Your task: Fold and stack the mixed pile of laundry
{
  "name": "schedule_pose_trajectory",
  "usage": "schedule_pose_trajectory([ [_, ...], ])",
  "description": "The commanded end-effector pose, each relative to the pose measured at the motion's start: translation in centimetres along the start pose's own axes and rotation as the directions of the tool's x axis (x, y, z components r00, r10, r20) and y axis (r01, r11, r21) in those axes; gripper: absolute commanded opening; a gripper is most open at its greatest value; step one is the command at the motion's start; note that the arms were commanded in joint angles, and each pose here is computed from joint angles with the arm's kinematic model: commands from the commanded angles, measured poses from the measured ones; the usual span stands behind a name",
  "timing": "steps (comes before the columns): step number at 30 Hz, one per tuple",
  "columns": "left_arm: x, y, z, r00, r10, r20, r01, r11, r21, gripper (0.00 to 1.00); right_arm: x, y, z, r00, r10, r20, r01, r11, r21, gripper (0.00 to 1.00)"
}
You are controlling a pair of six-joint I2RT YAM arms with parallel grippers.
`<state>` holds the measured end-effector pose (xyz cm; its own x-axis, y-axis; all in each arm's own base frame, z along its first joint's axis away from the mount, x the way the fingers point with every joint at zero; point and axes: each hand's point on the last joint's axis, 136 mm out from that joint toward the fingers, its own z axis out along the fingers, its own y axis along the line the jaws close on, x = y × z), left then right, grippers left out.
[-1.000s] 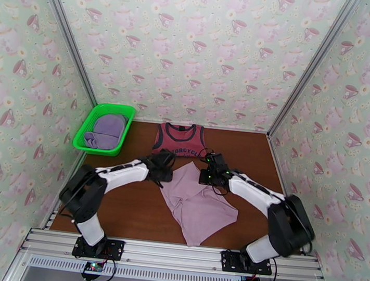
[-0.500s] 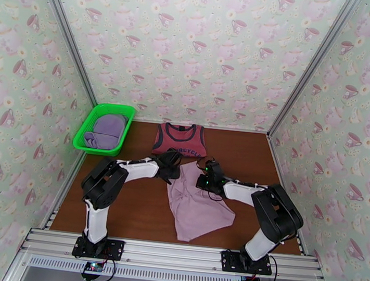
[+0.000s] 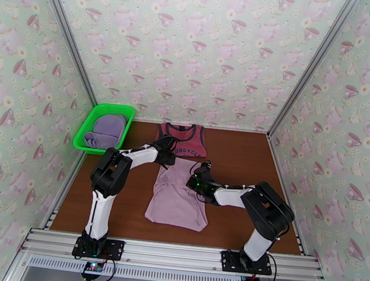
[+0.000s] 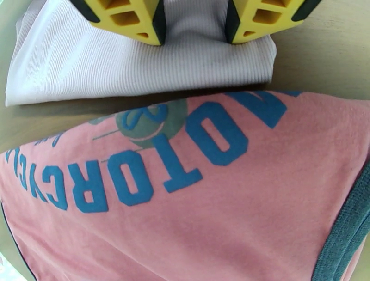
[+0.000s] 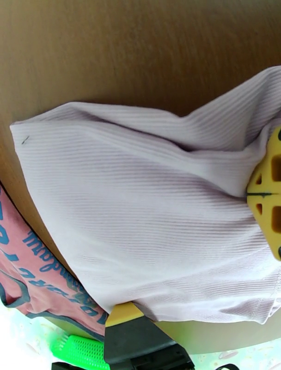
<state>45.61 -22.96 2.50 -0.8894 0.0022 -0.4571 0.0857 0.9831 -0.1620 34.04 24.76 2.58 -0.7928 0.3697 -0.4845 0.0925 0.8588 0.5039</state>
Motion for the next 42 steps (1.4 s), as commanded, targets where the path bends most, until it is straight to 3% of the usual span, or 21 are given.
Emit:
schedule_pose_trajectory([
  [1,2.1,2.2,-2.2,0.997,0.022,-0.069,-0.027,0.997,-0.071,0.46,-1.5,-0.6,-2.4,0.983,-0.181,-0.01,0.181,0.978,0.106,0.0],
  [5,-3.0,0.7,-10.1,0.986,0.079,0.145,-0.075,0.997,-0.028,0.48,-6.8,2.9,-9.6,0.867,-0.494,0.059,0.484,0.865,0.136,0.06],
  [8,-7.3,-0.8,-18.4,0.904,0.172,0.392,-0.177,0.984,-0.022,0.49,-8.8,4.8,-15.7,0.706,-0.696,0.128,0.686,0.718,0.118,0.27],
  [10,-8.4,-2.5,-24.0,0.787,0.266,0.556,-0.307,0.952,-0.022,0.51,-8.9,5.7,-19.4,0.577,-0.797,0.176,0.796,0.597,0.095,0.44],
  [11,-8.4,-3.2,-26.1,0.723,0.295,0.624,-0.36,0.933,-0.023,0.64,-8.3,6.2,-20.8,0.505,-0.84,0.2,0.849,0.525,0.063,0.47],
  [13,-7.6,-4.3,-30.3,0.574,0.327,0.751,-0.461,0.887,-0.034,0.98,-4.7,6.6,-23.4,0.264,-0.934,0.24,0.964,0.256,-0.067,0.56],
  [15,-5.6,-5.2,-32.3,0.454,0.37,0.811,-0.569,0.821,-0.055,1.0,-2.4,6.0,-25.8,0.111,-0.955,0.276,0.99,0.081,-0.117,0.65],
  [16,-4.0,-5.4,-32.3,0.423,0.403,0.812,-0.613,0.787,-0.071,1.0,-1.5,5.2,-26.7,0.045,-0.962,0.269,0.992,0.011,-0.126,0.66],
  [19,-0.5,-5.2,-32.1,0.389,0.506,0.77,-0.688,0.715,-0.122,1.0,0.5,2.5,-27.9,-0.112,-0.976,0.189,0.973,-0.146,-0.179,0.66],
  [22,4.7,-4.6,-30.7,0.326,0.674,0.663,-0.793,0.577,-0.197,0.98,3.5,-1.3,-27.9,-0.265,-0.961,0.08,0.911,-0.277,-0.306,0.67],
  [23,6.6,-4.2,-30.1,0.276,0.732,0.623,-0.823,0.515,-0.24,0.96,4.8,-2.5,-27.7,-0.326,-0.943,0.059,0.876,-0.325,-0.357,0.67],
  [26,11.9,-2.8,-28.2,0.06,0.868,0.493,-0.889,0.271,-0.369,0.94,7.7,-5.0,-25.9,-0.487,-0.873,0.021,0.784,-0.448,-0.43,0.67],
  [28,15.2,-1.8,-26.7,-0.079,0.911,0.405,-0.916,0.094,-0.391,0.93,9.2,-5.8,-24.4,-0.566,-0.824,0.024,0.733,-0.517,-0.441,0.67],
  [29,16.9,-1.3,-25.9,-0.124,0.922,0.367,-0.926,0.025,-0.377,0.92,10.1,-6.5,-23.2,-0.611,-0.791,0.006,0.694,-0.54,-0.477,0.67],
  [32,21.0,0.1,-24.1,-0.189,0.94,0.285,-0.954,-0.107,-0.281,0.92,11.8,-6.3,-21.3,-0.682,-0.731,0.032,0.633,-0.612,-0.475,0.68],
  [36,24.9,0.9,-21.8,-0.314,0.927,0.206,-0.939,-0.272,-0.211,0.92,12.7,-5.3,-19.2,-0.71,-0.702,0.049,0.614,-0.652,-0.444,0.68],
  [42,27.0,-0.5,-19.3,-0.375,0.903,0.211,-0.925,-0.352,-0.142,0.93,14.3,-5.9,-16.7,-0.747,-0.665,0.025,0.58,-0.668,-0.466,0.68],
])
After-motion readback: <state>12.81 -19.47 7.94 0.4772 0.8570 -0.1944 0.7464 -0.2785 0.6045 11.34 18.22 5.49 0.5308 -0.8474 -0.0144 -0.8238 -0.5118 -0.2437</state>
